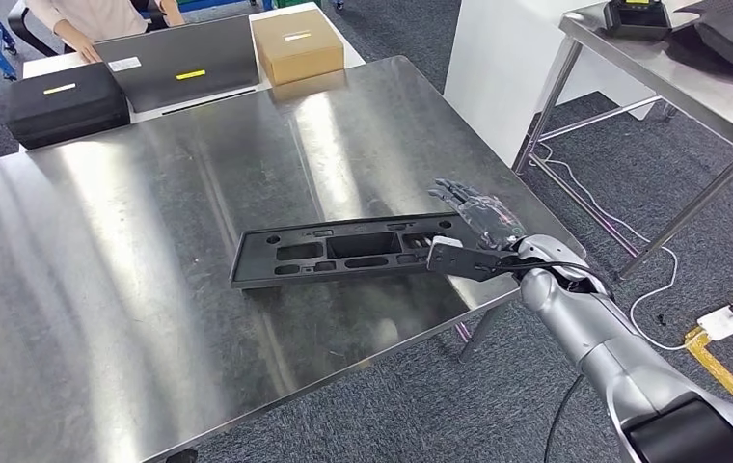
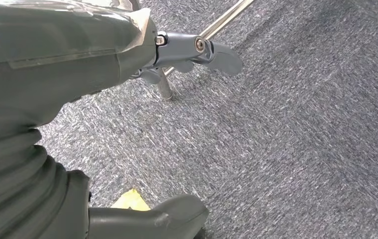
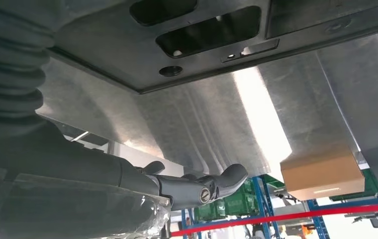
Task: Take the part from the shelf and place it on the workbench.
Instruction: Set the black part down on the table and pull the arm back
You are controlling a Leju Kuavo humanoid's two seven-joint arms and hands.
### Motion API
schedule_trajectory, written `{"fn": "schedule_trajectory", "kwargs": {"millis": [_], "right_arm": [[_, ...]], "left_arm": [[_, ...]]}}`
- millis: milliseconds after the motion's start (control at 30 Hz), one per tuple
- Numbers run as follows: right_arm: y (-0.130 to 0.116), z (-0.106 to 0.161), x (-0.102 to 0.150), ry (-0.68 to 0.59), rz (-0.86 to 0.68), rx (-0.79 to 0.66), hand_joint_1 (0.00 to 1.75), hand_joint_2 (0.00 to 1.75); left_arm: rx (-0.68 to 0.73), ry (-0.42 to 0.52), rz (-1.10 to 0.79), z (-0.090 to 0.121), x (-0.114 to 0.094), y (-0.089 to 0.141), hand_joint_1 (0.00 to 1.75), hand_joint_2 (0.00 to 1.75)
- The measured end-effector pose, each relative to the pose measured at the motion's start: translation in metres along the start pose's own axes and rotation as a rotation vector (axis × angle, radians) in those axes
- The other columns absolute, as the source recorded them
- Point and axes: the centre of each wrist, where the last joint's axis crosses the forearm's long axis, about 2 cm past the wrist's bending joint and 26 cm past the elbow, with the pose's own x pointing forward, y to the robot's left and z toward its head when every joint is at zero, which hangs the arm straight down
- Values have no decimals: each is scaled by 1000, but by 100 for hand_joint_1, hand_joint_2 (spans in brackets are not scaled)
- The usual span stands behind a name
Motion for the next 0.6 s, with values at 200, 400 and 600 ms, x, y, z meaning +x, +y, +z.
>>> {"fn": "schedule_trajectory", "kwargs": {"millis": [200, 400, 600], "right_arm": [[0, -1, 1, 9, 4, -8, 0, 0], [-16, 1, -5, 77, 64, -117, 0, 175], [-39, 10, -15, 197, 208, -257, 0, 87]], "left_arm": [[1, 0, 1, 0, 0, 0, 0, 175], [17, -5, -3, 0, 0, 0, 0, 175], [37, -4, 14, 2, -1, -2, 0, 175]]}}
